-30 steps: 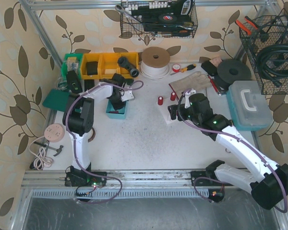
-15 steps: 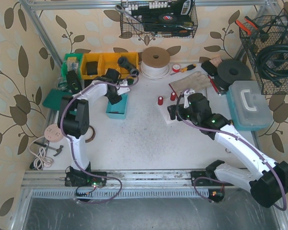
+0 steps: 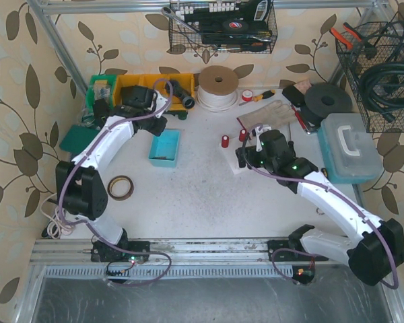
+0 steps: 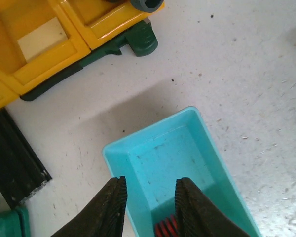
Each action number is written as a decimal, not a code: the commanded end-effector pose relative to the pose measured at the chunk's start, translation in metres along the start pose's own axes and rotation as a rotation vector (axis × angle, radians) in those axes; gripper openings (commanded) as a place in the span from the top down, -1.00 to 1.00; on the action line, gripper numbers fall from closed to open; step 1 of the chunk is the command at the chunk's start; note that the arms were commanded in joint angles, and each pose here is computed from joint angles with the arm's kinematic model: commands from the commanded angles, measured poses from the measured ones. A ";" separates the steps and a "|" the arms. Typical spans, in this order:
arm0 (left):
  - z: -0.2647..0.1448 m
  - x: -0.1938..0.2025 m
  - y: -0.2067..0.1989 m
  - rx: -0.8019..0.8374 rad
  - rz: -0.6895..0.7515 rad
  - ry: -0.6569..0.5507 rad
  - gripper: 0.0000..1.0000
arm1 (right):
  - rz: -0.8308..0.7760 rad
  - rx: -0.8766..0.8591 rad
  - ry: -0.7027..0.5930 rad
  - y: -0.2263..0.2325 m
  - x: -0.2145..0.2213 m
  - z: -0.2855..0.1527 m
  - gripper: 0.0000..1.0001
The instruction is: Install the large spring
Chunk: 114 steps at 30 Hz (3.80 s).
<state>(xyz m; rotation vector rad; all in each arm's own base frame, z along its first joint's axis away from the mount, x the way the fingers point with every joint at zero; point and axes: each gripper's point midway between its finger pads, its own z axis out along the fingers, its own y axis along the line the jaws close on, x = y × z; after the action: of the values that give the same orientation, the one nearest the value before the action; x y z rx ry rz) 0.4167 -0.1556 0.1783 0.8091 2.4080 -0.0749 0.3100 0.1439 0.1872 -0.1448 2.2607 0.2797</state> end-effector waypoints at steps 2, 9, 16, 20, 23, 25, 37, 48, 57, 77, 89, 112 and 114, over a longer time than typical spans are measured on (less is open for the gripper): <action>-0.002 0.010 -0.006 0.027 -0.228 0.012 0.32 | -0.024 0.053 -0.039 -0.010 0.000 0.003 -0.96; -0.005 -0.001 -0.006 0.042 -0.285 -0.018 0.31 | -0.030 0.066 -0.009 -0.010 0.006 0.019 -0.96; -0.013 -0.001 0.012 -0.069 -0.414 -0.087 0.31 | -0.043 0.057 -0.074 -0.011 0.007 0.017 -0.95; -0.016 0.013 0.026 -0.170 -0.543 -0.147 0.34 | -0.046 0.062 -0.087 -0.013 0.002 -0.002 -0.95; -0.012 0.030 0.030 -0.221 -0.641 -0.089 0.39 | 0.060 0.033 -0.029 -0.009 0.000 -0.025 -0.95; -0.012 0.041 0.020 -0.224 -0.629 -0.022 0.39 | 0.133 -0.024 0.038 0.004 -0.002 -0.037 -0.95; -0.013 0.112 -0.017 -0.184 -0.531 0.351 0.27 | 0.144 -0.018 0.185 0.006 0.000 -0.080 -0.95; 0.031 0.084 -0.008 -0.128 -0.429 0.338 -0.06 | 0.031 0.012 0.267 0.013 -0.020 -0.064 -0.95; 0.045 0.113 0.000 -0.135 -0.460 0.499 0.22 | -0.034 0.004 0.255 0.015 -0.027 -0.068 -0.95; 0.039 0.100 -0.006 -0.006 -0.254 0.463 1.00 | -0.024 -0.013 0.244 0.017 -0.022 -0.076 -0.94; 0.069 0.076 0.010 0.269 0.012 0.331 1.00 | -0.020 -0.014 0.257 0.018 -0.022 -0.079 -0.93; 0.064 0.062 0.027 0.277 0.186 0.328 0.41 | -0.061 0.014 0.264 0.009 -0.018 -0.092 -0.93; 0.058 0.052 0.027 0.276 0.175 0.295 0.15 | -0.058 0.004 0.263 0.010 -0.018 -0.093 -0.93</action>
<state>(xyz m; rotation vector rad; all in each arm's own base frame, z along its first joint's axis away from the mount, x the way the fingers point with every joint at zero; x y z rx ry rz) 0.4153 -0.1109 0.0752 1.2862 2.6942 -0.2163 0.2539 0.1332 0.2486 -0.2497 2.5394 0.2348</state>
